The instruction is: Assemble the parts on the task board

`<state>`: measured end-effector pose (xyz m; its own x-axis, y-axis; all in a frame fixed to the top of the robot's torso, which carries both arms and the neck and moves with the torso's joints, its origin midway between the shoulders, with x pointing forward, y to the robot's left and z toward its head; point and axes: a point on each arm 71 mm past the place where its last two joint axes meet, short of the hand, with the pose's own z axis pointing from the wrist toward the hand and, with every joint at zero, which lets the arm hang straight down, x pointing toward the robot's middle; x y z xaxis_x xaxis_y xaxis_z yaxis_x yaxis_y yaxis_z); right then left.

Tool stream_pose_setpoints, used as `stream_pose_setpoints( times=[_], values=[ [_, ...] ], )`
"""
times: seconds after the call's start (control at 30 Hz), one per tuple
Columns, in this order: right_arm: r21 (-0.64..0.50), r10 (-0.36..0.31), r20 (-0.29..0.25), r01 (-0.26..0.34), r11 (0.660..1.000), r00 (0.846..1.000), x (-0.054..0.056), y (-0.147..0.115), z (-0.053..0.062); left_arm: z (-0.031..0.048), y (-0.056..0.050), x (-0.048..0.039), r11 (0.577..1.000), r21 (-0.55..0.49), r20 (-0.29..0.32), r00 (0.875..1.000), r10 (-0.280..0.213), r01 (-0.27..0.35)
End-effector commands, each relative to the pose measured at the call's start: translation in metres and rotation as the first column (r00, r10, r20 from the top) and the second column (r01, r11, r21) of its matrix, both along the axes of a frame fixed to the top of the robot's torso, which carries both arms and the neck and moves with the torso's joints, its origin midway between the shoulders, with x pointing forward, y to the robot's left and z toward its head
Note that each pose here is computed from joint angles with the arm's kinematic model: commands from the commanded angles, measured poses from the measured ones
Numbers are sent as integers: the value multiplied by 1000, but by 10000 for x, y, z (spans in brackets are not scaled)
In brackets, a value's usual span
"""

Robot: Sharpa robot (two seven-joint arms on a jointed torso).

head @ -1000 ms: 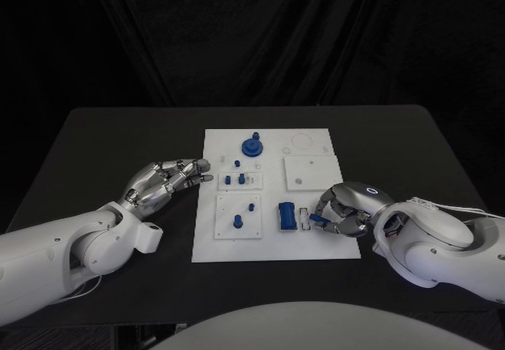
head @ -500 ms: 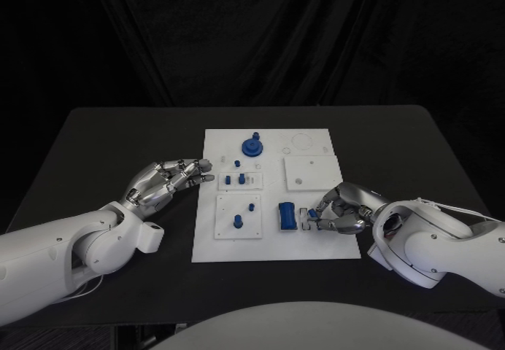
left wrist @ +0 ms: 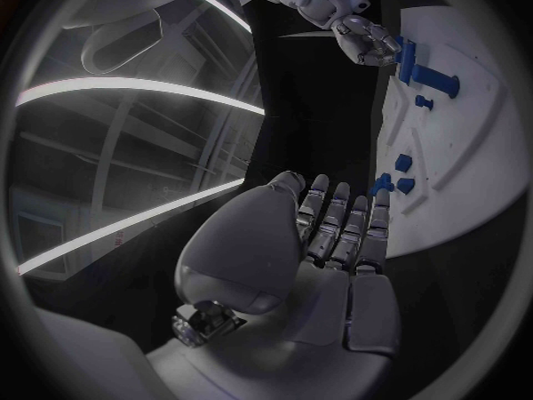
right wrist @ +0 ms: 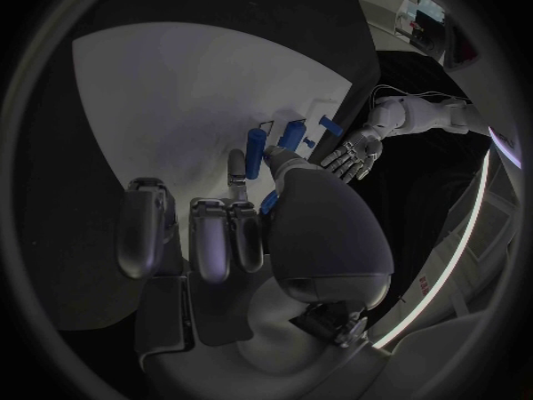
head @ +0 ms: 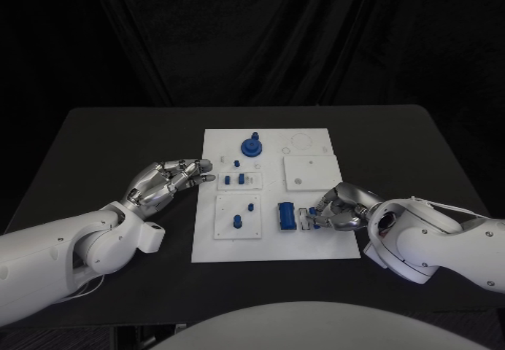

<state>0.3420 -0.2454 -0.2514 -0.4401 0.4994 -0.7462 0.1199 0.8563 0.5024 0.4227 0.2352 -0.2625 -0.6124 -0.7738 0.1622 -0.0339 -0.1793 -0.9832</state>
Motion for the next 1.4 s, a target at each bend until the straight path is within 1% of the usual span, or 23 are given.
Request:
stream_pose_setpoints(
  times=[0.03,0.33,0.8,1.07,1.4],
  values=[
    [-30,-21,8,21,999,1000,20,-9,-1,54,-6,-9,998,-61,60,998,-1,4],
    [-34,11,34,-10,999,999,45,75,1,53,-5,-8,998,-61,59,998,-2,5],
    [-32,20,39,-19,999,999,49,103,1,50,-10,-5,998,-62,58,998,-4,8],
    [-63,29,36,-27,998,999,64,100,-13,49,-8,-5,998,-61,56,998,-5,8],
    [-96,45,56,-40,995,997,81,119,-10,48,-7,-7,998,-61,55,998,-6,9]
  ],
)
